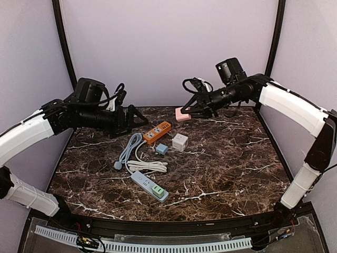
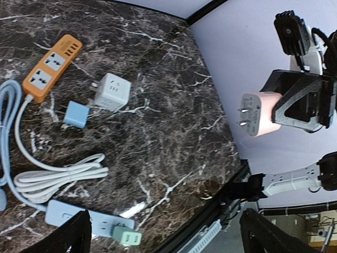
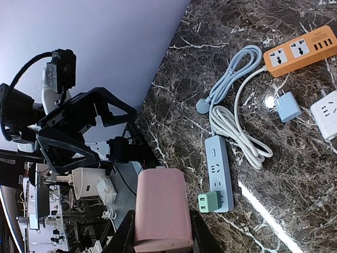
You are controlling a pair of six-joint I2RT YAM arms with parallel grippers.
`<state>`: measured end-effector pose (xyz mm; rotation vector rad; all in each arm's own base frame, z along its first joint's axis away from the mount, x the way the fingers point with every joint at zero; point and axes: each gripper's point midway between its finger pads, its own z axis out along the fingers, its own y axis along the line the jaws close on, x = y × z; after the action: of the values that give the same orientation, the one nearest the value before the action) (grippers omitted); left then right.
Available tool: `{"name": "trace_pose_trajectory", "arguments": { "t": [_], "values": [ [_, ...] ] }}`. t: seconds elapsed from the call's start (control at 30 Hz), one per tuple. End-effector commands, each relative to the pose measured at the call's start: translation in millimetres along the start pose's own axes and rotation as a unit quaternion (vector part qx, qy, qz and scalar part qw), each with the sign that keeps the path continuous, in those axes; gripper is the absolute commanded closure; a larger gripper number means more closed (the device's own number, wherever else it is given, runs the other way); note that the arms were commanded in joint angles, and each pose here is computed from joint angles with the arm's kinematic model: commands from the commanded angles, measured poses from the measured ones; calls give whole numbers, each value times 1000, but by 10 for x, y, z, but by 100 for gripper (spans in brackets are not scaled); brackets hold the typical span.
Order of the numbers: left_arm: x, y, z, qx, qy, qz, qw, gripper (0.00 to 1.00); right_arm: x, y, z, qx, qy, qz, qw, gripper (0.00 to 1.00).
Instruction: Insert the plug
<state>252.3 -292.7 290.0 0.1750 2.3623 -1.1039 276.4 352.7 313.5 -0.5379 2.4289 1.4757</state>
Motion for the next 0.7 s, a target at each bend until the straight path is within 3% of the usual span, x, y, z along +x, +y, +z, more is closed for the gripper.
{"name": "trace_pose_trajectory", "arguments": {
  "t": [0.0, 0.27, 0.67],
  "values": [
    [147, 490, -354, -136, 8, 56, 989, 1, 25, 5, 184, 27, 16, -24, 999, 100],
    [352, 976, -594, -243, 35, 104, 964, 1, 227, -318, 381, 94, 39, 31, 994, 100],
    [531, 1326, -658, -297, 67, 157, 940, 1, 294, -305, 585, 169, 68, 35, 983, 100]
  ]
}}
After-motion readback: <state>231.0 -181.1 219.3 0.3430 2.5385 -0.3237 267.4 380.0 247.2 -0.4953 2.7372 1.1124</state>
